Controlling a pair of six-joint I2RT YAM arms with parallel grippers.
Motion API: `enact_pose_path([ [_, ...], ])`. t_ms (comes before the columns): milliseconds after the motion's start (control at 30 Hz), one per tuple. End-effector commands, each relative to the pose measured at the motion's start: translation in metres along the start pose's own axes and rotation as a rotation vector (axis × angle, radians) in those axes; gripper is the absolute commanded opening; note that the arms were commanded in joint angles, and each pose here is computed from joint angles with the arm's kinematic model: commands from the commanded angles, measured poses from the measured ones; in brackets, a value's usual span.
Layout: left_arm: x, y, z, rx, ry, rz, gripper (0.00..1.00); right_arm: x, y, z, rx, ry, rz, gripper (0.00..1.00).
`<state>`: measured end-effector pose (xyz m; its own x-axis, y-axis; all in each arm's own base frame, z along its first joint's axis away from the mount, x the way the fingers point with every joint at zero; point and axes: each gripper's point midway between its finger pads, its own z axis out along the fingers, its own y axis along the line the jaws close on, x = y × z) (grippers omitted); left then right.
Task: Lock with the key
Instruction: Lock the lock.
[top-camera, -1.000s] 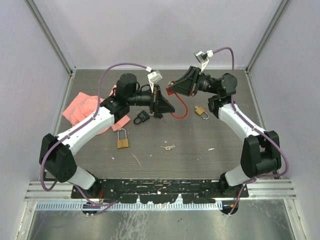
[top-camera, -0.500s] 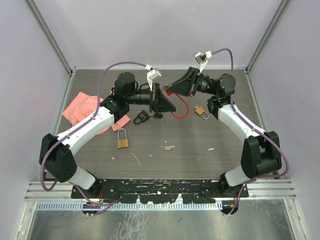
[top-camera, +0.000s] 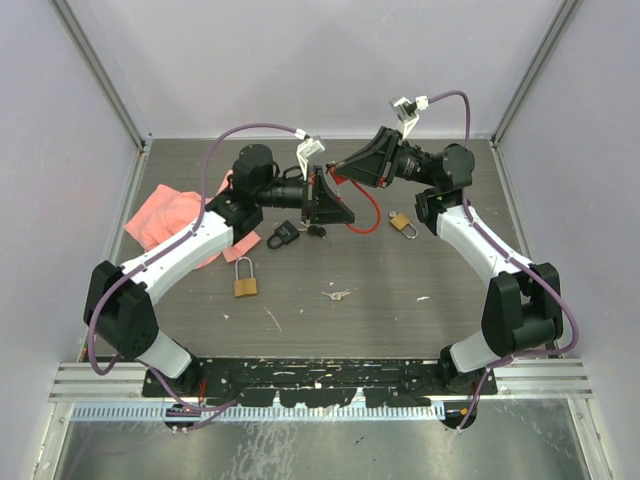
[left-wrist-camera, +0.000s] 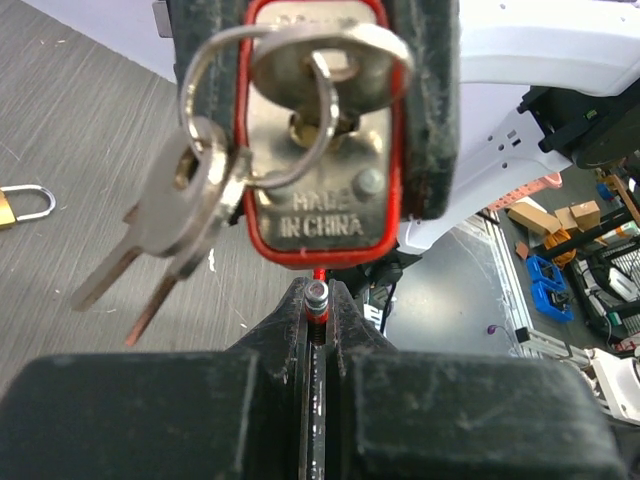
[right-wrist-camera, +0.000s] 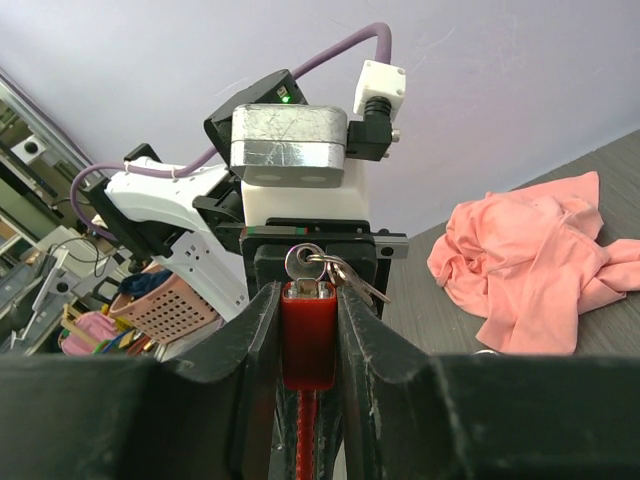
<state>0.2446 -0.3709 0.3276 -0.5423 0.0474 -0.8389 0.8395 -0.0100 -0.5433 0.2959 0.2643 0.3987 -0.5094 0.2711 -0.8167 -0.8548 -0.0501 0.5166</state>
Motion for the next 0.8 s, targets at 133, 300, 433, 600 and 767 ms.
enact_pose_path([
  [133, -0.031, -0.015, 0.005, 0.060, -0.063, 0.082, 0.00, -0.008, 0.013, 0.006, -0.036, -0.027, -0.062, 0.01],
  [300, -0.036, -0.011, 0.006, 0.046, -0.085, 0.080, 0.00, -0.003, 0.014, 0.005, -0.036, -0.018, -0.057, 0.01],
  [433, -0.040, -0.011, 0.004, 0.041, -0.105, 0.080, 0.00, 0.000, 0.013, 0.004, -0.032, -0.015, -0.054, 0.01],
  [600, -0.045, -0.015, -0.003, 0.036, -0.136, 0.098, 0.00, 0.002, 0.011, 0.002, -0.022, -0.011, -0.059, 0.01],
  [767, -0.046, -0.017, -0.006, 0.033, -0.143, 0.102, 0.00, 0.001, 0.011, 0.003, -0.019, -0.012, -0.060, 0.01],
])
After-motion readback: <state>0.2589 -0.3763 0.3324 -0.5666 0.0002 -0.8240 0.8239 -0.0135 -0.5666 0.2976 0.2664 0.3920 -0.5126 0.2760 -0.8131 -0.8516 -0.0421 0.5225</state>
